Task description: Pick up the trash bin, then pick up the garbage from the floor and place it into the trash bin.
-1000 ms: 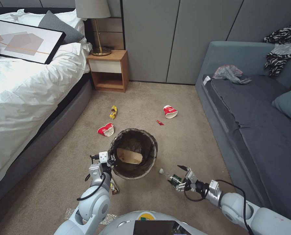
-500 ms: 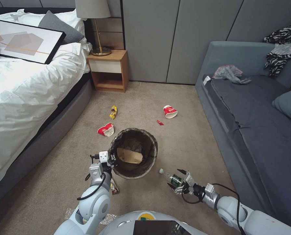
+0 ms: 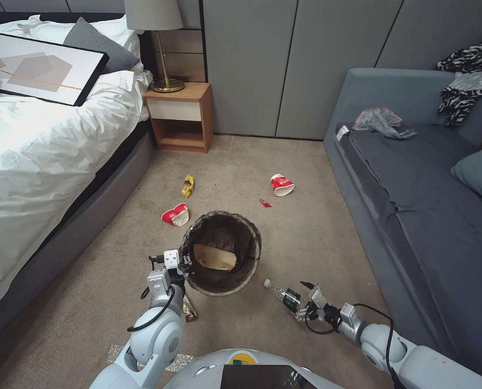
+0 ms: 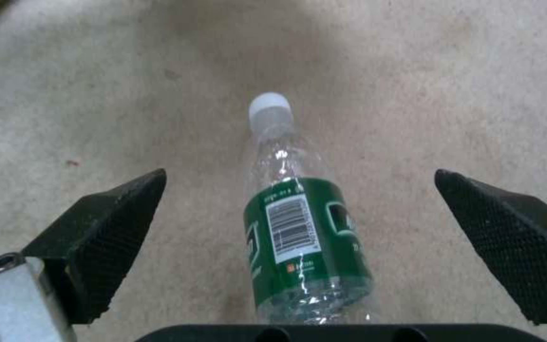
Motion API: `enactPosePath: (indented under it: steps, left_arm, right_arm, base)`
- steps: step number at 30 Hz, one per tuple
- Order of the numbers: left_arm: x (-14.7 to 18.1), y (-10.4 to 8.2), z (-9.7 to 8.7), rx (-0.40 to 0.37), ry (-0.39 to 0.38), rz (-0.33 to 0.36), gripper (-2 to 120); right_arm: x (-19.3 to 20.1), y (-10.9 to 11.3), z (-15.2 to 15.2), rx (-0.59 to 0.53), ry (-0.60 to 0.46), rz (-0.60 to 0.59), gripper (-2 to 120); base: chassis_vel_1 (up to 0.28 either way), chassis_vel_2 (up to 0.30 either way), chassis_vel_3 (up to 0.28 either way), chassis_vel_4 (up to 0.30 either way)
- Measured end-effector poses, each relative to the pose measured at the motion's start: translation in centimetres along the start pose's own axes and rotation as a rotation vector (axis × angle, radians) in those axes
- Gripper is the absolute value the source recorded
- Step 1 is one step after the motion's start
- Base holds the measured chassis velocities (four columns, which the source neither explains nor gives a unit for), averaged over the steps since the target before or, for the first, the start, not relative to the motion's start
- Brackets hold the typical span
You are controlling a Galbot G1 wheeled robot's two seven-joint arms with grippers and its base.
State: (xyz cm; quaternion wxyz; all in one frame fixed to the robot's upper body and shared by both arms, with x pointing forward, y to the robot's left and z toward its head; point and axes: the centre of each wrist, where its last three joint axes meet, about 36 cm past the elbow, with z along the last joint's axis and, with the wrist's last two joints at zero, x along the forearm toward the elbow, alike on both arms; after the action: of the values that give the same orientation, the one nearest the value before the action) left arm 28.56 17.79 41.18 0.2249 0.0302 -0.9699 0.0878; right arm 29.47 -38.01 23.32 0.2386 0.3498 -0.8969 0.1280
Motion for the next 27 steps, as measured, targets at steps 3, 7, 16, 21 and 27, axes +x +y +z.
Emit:
enactPosePath:
  steps: [3, 7, 16, 21, 27]
  left_arm:
    - [0.2, -0.1, -0.2, 0.004, -0.006, 0.0, 0]
    - [0.2, 0.0, -0.2, 0.003, -0.007, -0.002, 0]
    - [0.2, 0.0, -0.3, 0.004, -0.011, 0.001, 0]
    - [0.2, 0.0, -0.3, 0.001, -0.012, 0.001, 0]
    - [0.2, 0.0, -0.4, -0.001, -0.012, 0.001, 0]
  right_arm:
    - [-1.7, 0.2, 1.7, 0.006, -0.001, 0.007, 100]
    - [-2.2, 0.5, 2.1, 0.0, 0.0, 0.006, 100]
    - [-3.1, 1.5, 3.0, -0.009, 0.011, -0.002, 100]
    - [-3.5, 1.3, 3.8, -0.01, 0.026, 0.008, 100]
    - [-3.7, 1.2, 4.5, -0.015, 0.041, 0.019, 100]
  base:
    - [0.0, 0.0, 0.0, 0.0]
    - [0.0, 0.0, 0.0, 0.0]
    - [0.0, 0.0, 0.0, 0.0]
    - [0.0, 0.0, 0.0, 0.0]
    - [0.0, 0.0, 0.0, 0.0]
